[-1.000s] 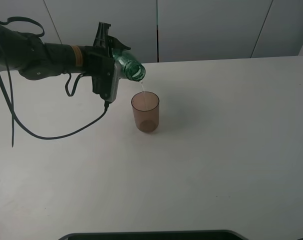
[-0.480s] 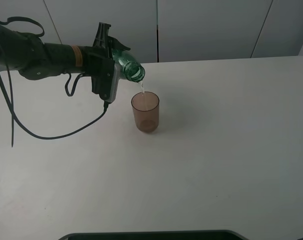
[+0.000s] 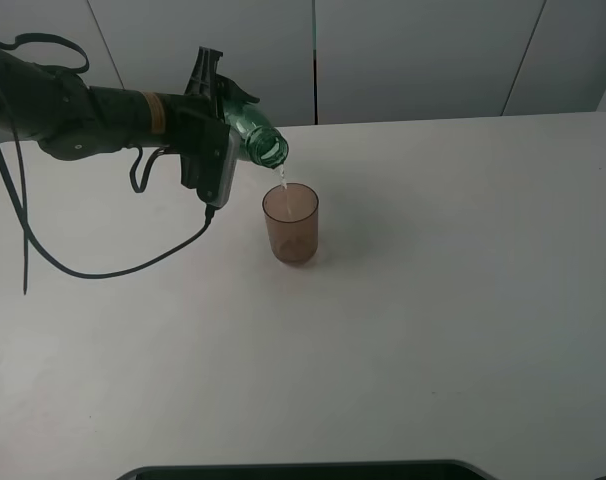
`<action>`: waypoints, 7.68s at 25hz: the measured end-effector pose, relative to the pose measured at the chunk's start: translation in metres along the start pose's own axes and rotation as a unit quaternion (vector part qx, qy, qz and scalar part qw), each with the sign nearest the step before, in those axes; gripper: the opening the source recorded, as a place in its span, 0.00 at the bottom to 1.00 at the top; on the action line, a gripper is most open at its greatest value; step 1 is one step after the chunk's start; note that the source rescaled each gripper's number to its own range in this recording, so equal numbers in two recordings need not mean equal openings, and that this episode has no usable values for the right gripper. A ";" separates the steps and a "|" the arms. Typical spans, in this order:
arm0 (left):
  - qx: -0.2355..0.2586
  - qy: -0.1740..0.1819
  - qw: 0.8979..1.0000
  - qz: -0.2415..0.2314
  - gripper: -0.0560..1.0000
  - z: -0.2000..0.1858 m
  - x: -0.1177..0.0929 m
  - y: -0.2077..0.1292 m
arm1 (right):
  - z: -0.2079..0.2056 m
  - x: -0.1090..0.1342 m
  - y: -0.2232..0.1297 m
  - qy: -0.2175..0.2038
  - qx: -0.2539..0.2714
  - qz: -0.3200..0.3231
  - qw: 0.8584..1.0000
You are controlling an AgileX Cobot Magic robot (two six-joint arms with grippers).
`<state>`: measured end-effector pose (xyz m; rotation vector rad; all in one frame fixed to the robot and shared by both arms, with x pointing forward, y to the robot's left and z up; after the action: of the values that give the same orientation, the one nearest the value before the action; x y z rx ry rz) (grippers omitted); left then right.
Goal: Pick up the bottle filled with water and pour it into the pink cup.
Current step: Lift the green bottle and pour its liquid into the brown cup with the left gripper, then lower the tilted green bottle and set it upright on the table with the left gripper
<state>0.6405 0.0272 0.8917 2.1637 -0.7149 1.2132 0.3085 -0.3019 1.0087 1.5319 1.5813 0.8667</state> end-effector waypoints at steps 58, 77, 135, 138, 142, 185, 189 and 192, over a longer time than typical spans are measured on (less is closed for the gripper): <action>0.009 -0.003 0.999 0.037 0.06 0.000 -0.001 -0.003 | 0.000 0.000 0.000 0.000 0.000 0.000 1.000; 0.015 0.002 0.999 0.046 0.06 0.000 0.001 -0.006 | 0.000 0.000 0.000 0.000 0.000 0.000 1.000; -0.046 0.289 0.683 -0.669 0.06 -0.051 0.031 -0.057 | 0.000 0.000 0.000 0.000 0.000 0.000 1.000; -0.020 0.317 0.659 -0.682 0.06 -0.062 0.024 -0.078 | 0.000 0.000 0.000 0.000 0.000 0.000 1.000; -0.004 0.343 0.645 -0.683 0.06 -0.074 0.023 -0.101 | 0.000 0.000 0.000 0.000 0.000 0.000 1.000; -0.050 0.278 0.655 -0.701 0.95 -0.009 -0.018 -0.129 | 0.000 0.000 0.000 0.000 0.000 0.000 1.000; -0.056 0.281 0.658 -0.696 0.96 -0.015 -0.003 -0.126 | 0.000 0.000 0.000 0.000 0.000 0.000 1.000; -0.066 0.289 0.661 -0.689 0.98 -0.024 0.016 -0.122 | 0.000 0.000 0.000 0.000 0.000 0.000 1.000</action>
<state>0.7163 0.1267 0.8918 1.3021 0.9859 0.7433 0.3085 -0.3019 1.0087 1.5319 1.5813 0.8667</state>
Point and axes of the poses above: a point on each arm's last joint axis where the gripper is mounted, z pointing out along that axis toward the gripper, x along the wrist's bending axis when the last joint is at zero, y = z × x, the point moved 9 cm from there along z, pointing out along that axis toward the gripper, and after that the axes turned 10 degrees about -z, right-handed, at the moved point
